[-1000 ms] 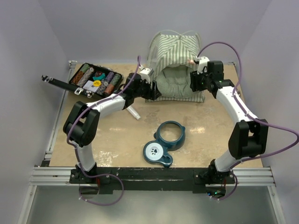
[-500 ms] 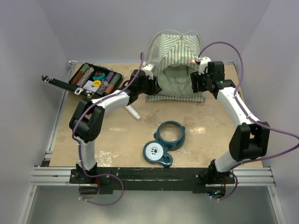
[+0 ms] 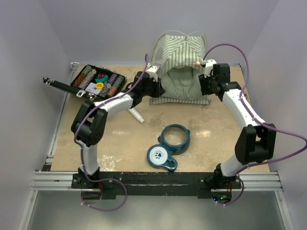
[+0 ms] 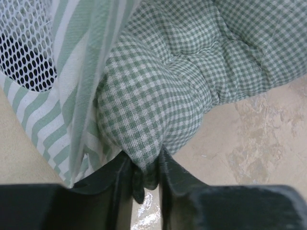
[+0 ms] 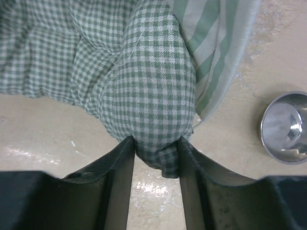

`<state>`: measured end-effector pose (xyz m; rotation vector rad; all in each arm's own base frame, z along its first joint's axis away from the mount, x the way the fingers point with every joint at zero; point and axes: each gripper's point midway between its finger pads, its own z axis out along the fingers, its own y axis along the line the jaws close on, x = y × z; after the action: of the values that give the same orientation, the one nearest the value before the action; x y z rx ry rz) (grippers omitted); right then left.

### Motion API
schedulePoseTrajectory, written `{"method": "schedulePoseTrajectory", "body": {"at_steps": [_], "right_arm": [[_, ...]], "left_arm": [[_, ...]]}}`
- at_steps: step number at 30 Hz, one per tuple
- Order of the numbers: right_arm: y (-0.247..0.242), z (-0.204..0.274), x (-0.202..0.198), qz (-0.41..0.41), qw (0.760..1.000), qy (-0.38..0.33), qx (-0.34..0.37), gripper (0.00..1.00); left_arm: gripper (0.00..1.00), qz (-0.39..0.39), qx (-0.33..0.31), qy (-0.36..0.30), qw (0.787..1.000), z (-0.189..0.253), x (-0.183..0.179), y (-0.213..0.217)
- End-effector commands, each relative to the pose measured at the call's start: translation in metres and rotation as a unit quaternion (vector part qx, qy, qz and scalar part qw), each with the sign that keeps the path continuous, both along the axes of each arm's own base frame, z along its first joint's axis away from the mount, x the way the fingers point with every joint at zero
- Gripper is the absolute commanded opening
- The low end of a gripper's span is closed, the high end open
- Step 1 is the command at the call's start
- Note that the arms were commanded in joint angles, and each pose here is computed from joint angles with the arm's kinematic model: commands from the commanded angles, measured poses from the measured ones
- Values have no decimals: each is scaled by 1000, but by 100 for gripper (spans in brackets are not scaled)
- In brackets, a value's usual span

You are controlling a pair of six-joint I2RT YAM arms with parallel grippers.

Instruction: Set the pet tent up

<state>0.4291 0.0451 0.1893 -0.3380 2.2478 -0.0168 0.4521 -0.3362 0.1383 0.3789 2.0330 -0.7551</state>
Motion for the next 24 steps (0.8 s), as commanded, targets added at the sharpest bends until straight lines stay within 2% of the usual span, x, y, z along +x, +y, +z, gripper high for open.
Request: {"method": "schedulePoseTrajectory", "body": {"at_steps": [1, 4, 5, 8, 12, 17, 21, 24], "right_arm": [[6, -7, 19, 11, 1000, -24, 7, 30], [29, 4, 30, 36, 997, -62, 13, 1], [39, 10, 34, 45, 996, -82, 12, 0], [66, 40, 49, 66, 983, -170, 16, 0], [75, 68, 71, 36, 969, -243, 10, 0], [71, 57, 86, 6, 959, -285, -4, 0], [65, 22, 94, 5, 963, -267, -41, 0], [51, 0, 91, -5, 966, -247, -80, 0]], "left_arm": [[17, -24, -8, -94, 995, 43, 14, -15], [0, -35, 13, -142, 989, 54, 14, -24], [0, -34, 22, -165, 985, 60, 15, -26], [0, -29, 40, -237, 970, 79, 24, -34], [0, 7, 71, -305, 950, 100, 55, -34], [0, 26, 96, -354, 930, 100, 79, -37], [0, 18, 137, -350, 926, 69, 91, -37], [0, 10, 155, -330, 931, 47, 90, -31]]}}
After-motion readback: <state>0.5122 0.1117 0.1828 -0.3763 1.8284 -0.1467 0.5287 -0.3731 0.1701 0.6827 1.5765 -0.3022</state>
